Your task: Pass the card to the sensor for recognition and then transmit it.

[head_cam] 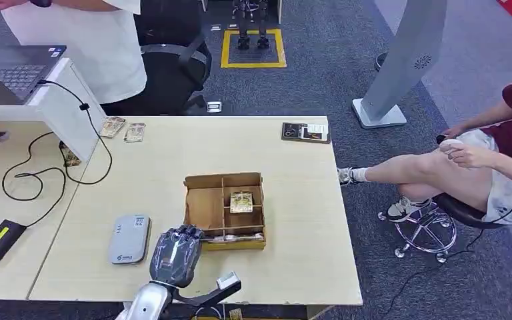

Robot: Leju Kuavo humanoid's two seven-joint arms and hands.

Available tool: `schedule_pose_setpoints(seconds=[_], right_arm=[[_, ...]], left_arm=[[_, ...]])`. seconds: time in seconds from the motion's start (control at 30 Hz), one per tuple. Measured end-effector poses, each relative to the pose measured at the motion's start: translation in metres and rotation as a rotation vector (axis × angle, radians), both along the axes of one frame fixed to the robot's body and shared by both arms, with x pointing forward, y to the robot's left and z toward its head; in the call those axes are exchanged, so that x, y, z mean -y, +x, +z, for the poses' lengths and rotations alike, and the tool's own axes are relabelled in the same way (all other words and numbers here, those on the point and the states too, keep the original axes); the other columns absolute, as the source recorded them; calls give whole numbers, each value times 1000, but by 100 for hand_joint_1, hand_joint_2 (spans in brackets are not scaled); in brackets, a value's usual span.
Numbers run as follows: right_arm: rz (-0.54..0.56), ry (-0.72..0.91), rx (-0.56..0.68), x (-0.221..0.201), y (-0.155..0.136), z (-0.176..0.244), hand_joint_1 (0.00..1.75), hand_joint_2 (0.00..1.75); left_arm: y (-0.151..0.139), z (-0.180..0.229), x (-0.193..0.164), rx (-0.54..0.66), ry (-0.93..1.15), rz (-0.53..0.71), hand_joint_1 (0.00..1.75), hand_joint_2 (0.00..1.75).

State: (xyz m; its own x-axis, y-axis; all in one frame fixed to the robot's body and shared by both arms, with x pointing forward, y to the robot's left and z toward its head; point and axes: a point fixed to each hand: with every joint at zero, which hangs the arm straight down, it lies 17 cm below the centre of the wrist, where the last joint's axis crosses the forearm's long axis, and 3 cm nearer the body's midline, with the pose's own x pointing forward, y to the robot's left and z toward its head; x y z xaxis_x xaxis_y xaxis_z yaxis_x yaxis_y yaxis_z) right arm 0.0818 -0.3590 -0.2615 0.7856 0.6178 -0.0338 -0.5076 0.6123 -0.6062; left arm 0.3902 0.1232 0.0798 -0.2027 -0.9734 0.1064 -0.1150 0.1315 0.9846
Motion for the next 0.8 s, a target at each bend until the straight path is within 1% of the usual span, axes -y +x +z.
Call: schedule_pose_setpoints(seconds=[0.57, 0.7, 0.8], right_arm=[[2, -2, 0, 1, 0, 0, 0, 175], [2, -2, -1, 1, 0, 0, 0, 175], [3, -3, 4, 1, 0, 0, 0, 175]], left_arm=[[-1, 0, 2, -3, -6, -11, 175, 175], [-2, 7, 3, 32, -47, -21, 175, 175], [-6, 32, 4, 114, -163, -44, 175, 175]])
